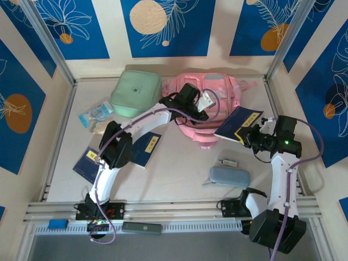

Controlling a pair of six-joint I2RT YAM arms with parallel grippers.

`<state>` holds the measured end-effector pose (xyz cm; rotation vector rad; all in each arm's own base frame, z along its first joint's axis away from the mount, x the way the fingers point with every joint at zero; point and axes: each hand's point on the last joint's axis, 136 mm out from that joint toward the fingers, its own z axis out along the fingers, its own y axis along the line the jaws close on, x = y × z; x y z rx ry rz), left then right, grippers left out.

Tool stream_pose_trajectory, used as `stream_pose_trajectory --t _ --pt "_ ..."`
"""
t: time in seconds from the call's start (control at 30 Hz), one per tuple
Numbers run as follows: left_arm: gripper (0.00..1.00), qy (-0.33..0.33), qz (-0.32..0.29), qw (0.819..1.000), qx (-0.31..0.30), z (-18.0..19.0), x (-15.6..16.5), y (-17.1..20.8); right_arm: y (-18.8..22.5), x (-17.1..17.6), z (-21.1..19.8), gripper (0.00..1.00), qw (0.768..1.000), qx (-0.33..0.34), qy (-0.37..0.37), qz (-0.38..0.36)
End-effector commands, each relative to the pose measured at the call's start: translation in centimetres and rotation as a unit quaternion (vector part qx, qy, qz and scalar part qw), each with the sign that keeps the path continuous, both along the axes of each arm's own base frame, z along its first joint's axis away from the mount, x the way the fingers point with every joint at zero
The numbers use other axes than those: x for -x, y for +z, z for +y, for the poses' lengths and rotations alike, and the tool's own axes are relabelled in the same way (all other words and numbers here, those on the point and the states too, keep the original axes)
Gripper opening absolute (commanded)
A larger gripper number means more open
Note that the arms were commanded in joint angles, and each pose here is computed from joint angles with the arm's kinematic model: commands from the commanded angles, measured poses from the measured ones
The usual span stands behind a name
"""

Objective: Pack the student bag

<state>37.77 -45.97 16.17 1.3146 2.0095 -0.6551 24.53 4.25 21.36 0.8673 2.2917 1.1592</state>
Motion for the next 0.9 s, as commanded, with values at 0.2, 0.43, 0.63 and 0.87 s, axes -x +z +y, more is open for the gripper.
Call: stream_pose_trajectory --t 0.2,0.43,0.63,0.87 --pt "0.40 -0.066 0.115 0.991 0.006 -2.2 2.7 -3.5 1.3 0.0 0.0 0.00 1.000 0.002 0.006 -0.025" --pt "0.42 -0.059 0.171 0.983 -0.018 -2.0 3.6 -6.9 1.2 0.0 -0.3 0.00 1.000 0.003 0.002 -0.025" --pt "0.37 -0.055 0.240 0.969 -0.025 0.1 8.3 -9.3 1.1 -0.1 -1.7 0.00 0.999 0.011 -0.027 -0.035" --pt "0.37 -0.051 0.238 0.969 -0.033 1.1 13.7 -8.7 0.5 -0.4 -2.7 0.00 0.998 0.010 -0.050 -0.031"
